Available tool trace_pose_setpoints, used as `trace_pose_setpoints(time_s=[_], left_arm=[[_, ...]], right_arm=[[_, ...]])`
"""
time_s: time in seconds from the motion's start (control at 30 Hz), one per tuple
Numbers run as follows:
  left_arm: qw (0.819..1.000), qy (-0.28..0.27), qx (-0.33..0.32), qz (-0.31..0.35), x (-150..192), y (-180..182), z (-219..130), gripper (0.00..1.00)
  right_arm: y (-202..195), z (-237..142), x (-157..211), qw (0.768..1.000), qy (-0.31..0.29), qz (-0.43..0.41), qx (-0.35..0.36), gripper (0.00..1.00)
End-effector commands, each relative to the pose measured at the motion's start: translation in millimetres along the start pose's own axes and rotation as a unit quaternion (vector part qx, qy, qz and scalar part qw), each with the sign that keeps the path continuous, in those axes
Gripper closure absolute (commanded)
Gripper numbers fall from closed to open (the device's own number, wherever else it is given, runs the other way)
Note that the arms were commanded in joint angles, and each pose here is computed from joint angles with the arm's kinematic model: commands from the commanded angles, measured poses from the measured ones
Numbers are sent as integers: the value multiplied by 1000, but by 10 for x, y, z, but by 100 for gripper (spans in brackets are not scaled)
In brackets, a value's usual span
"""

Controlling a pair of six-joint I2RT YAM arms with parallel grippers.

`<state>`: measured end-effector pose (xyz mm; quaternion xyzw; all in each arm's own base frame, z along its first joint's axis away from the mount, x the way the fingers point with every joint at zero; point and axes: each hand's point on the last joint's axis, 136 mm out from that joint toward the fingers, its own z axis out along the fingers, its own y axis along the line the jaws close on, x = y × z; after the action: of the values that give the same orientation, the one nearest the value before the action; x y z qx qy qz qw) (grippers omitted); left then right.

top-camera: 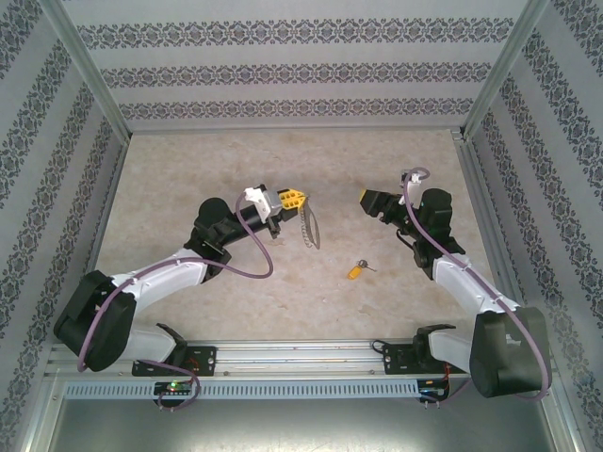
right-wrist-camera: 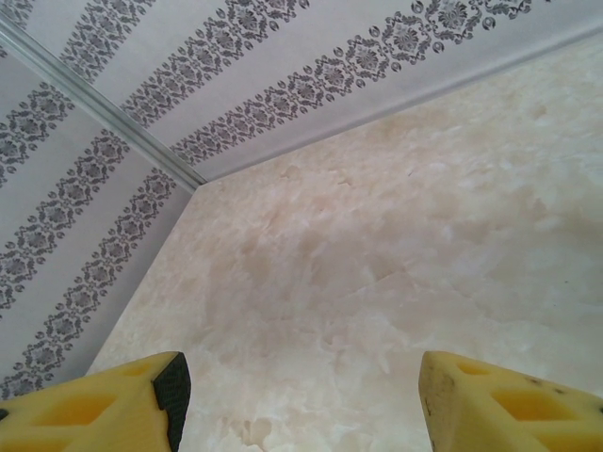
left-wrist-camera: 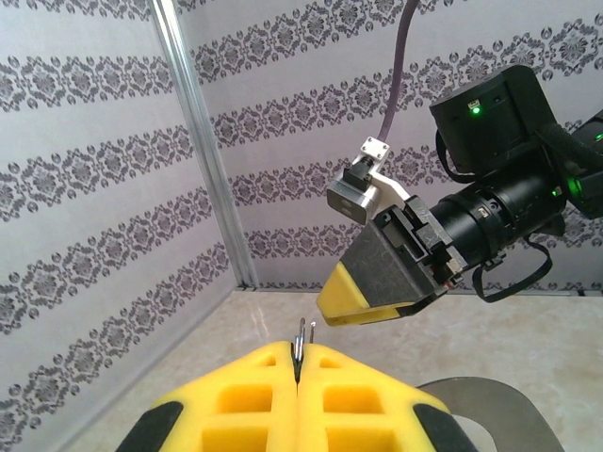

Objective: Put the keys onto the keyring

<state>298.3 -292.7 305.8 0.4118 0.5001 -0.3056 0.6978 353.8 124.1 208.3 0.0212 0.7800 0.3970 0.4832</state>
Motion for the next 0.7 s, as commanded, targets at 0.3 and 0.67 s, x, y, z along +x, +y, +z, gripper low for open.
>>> trace_pose_setpoints(time_s=[0.3,0.67], left_arm=[[997,-34,-33,61,-229,32,-35,100],[993,17,-106,-54,71,181,-219,100]], right_arm=[[-146,-31,76,999,7,17,35,35],[-319,-42,733,986,109,42,117,39]])
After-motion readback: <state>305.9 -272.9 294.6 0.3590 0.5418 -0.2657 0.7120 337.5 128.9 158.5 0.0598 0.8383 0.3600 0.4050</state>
